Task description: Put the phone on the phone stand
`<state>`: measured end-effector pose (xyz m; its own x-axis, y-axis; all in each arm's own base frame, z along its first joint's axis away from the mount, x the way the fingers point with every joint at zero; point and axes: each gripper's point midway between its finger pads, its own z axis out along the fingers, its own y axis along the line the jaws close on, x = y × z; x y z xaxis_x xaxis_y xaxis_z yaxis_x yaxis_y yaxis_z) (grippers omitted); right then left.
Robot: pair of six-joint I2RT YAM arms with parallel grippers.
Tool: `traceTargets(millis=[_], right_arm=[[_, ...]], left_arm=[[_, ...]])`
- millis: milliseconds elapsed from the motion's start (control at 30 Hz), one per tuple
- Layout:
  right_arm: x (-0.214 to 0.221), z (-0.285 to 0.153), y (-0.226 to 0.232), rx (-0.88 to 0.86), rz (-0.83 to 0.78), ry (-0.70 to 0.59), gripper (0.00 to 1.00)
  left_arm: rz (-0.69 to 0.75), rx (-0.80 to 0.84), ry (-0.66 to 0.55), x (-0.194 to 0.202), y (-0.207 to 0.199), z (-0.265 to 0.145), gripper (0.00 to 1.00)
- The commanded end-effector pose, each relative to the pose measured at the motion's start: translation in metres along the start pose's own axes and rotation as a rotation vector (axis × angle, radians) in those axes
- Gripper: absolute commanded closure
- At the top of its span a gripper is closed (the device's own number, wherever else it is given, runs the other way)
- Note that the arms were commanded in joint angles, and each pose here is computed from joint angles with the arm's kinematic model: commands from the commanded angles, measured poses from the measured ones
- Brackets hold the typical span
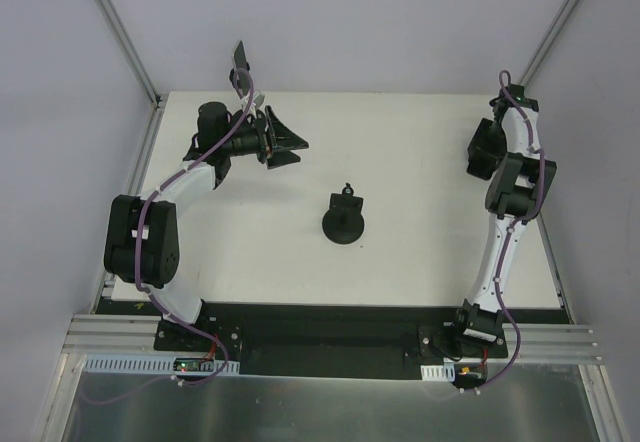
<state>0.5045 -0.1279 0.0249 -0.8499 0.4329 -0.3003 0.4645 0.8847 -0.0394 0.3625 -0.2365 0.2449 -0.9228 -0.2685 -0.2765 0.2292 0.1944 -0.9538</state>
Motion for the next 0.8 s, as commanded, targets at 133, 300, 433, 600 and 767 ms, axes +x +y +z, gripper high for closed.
traceTargets(millis=[133, 300, 433, 600, 767], right_arm=[[0.028, -0.037, 0.022, -0.14, 0.018, 0.06, 0.99], [0.07, -0.052, 0.049, -0.281, 0.092, 0.057, 0.99], [0.086, -0.066, 0.07, -0.41, 0.195, -0.004, 0.99], [0.126, -0.084, 0.089, -0.619, 0.338, -0.005, 0.99], [0.117, -0.126, 0.115, -0.91, 0.474, -0.107, 0.99]], left_arm=[[0.106, 0.056, 0.009, -0.002, -0.03, -0.002, 0.15], [0.119, 0.063, 0.007, -0.001, -0.035, -0.004, 0.15], [0.129, 0.068, 0.006, -0.001, -0.039, -0.005, 0.16], [0.162, 0.075, 0.003, 0.0, -0.045, -0.004, 0.18], [0.195, 0.087, 0.013, 0.005, -0.051, -0.002, 0.19]])
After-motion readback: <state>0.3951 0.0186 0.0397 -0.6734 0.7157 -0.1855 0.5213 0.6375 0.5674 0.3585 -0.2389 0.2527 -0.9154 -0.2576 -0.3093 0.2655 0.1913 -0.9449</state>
